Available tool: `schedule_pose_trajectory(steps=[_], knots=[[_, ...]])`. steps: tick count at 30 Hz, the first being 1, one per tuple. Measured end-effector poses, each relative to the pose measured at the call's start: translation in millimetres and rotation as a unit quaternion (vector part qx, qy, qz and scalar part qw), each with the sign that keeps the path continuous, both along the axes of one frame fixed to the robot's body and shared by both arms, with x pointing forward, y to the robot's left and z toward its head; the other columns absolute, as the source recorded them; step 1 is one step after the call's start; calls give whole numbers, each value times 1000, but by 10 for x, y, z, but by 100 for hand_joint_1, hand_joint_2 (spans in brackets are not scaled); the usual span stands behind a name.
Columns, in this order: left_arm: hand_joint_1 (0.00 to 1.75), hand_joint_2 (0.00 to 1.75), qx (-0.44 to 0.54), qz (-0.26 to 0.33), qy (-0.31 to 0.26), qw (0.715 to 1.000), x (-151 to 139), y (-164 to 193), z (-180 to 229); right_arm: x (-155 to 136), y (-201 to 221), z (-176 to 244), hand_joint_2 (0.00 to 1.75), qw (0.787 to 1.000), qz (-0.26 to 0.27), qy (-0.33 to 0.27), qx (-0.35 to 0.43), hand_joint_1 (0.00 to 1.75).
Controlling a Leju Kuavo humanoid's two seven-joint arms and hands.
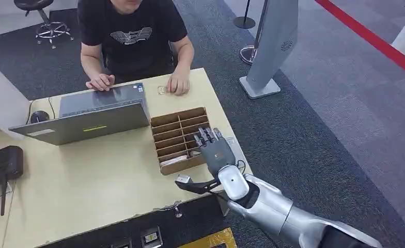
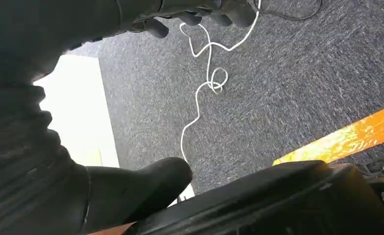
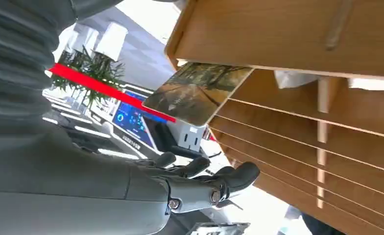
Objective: Pass the card to the sensor for recognition and then transmit it.
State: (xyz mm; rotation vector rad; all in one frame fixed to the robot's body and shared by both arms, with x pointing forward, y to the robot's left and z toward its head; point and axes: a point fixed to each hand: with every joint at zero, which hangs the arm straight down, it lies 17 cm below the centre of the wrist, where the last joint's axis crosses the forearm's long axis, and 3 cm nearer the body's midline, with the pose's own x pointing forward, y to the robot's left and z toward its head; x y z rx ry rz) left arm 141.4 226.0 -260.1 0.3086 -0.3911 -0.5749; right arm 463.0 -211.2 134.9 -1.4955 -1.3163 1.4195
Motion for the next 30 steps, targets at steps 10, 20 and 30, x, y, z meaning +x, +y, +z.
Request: schedule_pose_trajectory(steps=[10, 20, 30], knots=[[0, 175, 3, 4, -2, 1000, 7, 17, 4, 39, -161, 286, 175, 998, -22, -50, -13, 0], [0, 175, 4, 11, -2, 1000, 4, 31, 4, -37, -5, 673, 175, 995, 0, -94, -16, 0], [0, 175, 3, 15, -3, 1000, 6, 31, 4, -81, 158, 735, 175, 996, 33, -83, 5, 0]])
